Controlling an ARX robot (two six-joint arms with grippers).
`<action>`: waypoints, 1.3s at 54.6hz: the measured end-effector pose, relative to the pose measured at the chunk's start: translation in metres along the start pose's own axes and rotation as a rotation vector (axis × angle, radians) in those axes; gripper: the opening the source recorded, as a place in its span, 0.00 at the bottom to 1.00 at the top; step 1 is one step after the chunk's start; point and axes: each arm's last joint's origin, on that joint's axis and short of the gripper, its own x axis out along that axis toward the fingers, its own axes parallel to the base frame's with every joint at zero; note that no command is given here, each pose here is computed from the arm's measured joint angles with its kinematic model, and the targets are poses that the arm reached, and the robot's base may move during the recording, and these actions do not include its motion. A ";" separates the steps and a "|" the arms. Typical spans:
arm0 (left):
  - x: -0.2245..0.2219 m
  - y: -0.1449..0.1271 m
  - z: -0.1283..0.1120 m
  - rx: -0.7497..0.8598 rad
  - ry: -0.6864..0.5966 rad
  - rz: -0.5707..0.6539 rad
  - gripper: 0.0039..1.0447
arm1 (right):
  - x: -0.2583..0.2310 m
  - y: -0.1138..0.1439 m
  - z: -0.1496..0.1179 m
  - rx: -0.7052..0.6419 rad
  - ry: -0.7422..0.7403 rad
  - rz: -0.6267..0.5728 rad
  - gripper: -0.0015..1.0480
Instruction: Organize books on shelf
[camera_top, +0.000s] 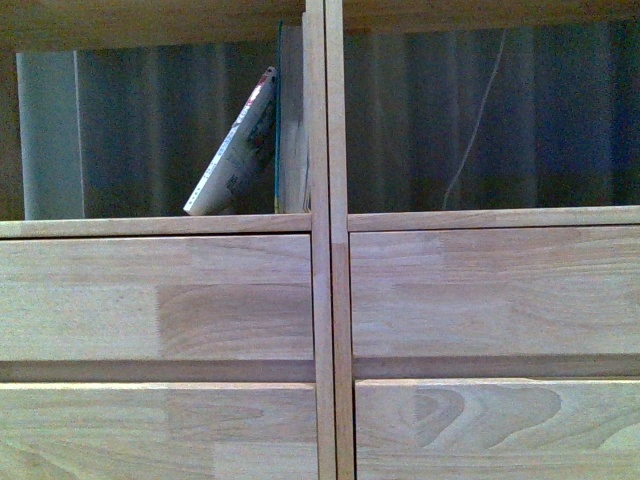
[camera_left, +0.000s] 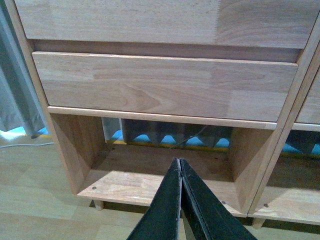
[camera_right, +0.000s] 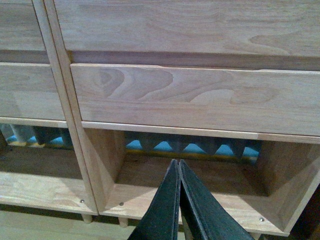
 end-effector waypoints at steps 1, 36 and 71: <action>0.000 0.000 0.000 0.000 0.000 0.000 0.02 | 0.000 0.000 0.000 0.000 0.000 0.000 0.03; 0.000 0.000 0.000 0.000 0.000 0.000 0.93 | 0.000 0.000 0.000 -0.001 0.000 0.000 0.93; 0.000 0.000 0.000 0.000 0.000 0.000 0.93 | 0.000 0.000 0.000 -0.001 0.000 0.000 0.93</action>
